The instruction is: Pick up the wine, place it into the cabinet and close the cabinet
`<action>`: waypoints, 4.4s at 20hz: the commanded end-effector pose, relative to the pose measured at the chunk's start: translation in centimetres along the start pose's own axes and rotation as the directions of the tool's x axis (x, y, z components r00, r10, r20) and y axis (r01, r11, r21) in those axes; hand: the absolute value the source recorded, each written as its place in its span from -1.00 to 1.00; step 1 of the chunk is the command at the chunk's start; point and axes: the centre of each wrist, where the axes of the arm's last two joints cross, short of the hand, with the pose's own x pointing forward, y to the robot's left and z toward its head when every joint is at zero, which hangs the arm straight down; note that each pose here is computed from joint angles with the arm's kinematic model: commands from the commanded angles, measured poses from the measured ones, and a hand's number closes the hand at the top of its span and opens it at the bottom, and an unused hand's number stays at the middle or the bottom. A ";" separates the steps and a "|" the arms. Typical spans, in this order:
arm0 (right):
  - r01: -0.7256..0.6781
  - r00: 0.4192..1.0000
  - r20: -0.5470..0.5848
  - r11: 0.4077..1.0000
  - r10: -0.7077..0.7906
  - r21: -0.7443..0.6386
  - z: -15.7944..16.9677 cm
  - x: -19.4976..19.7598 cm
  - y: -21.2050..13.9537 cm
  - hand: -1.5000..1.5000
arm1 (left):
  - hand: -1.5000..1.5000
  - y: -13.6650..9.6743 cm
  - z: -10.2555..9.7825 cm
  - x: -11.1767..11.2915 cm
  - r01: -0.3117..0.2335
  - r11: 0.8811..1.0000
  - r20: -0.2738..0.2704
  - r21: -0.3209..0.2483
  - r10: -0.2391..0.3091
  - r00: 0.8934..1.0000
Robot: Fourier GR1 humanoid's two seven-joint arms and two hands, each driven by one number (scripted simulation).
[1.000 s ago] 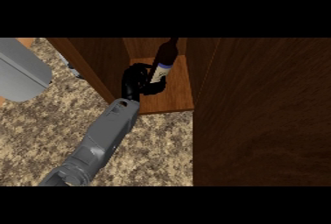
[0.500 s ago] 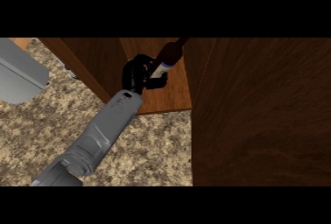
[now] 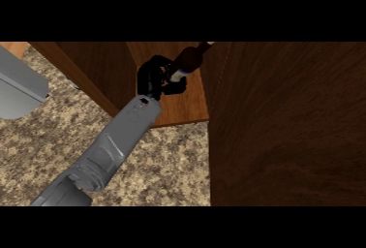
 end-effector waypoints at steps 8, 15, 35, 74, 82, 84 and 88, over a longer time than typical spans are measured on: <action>0.032 0.999 0.021 0.999 -0.033 0.037 0.2 1.4 0.1 -1.00 | 1.00 0.2 -0.3 -0.1 0.147 0.986 -0.102 0.078 -0.139 0.985; 0.029 0.998 0.048 0.999 -0.030 0.034 0.0 1.3 -0.3 -1.00 | -1.00 0.1 0.3 -1.5 0.216 0.972 -0.100 0.089 -0.207 0.973; 0.044 0.999 0.026 0.999 -0.044 0.002 0.1 1.7 0.6 -1.00 | -1.00 -0.5 0.8 0.5 0.008 0.998 -0.045 0.062 -0.005 0.999; 0.003 1.000 -0.006 0.997 -0.003 -0.082 0.7 3.3 3.0 -1.00 | -1.00 3.1 11.8 2.3 -0.631 0.768 0.122 -0.107 0.640 0.759; -0.024 1.000 -0.017 0.997 0.023 -0.069 0.7 3.9 3.1 -1.00 | -1.00 8.0 16.0 1.2 -0.635 0.751 0.125 -0.184 0.658 0.742; -0.045 0.999 -0.012 0.996 0.044 -0.074 -0.5 3.7 2.6 -1.00 | -1.00 8.3 18.3 1.7 -0.636 0.751 0.131 -0.178 0.659 0.741; -0.062 0.998 -0.035 0.997 0.060 -0.055 0.2 4.1 2.7 -1.00 | -1.00 11.6 18.3 -1.0 -0.624 0.770 0.116 -0.136 0.638 0.761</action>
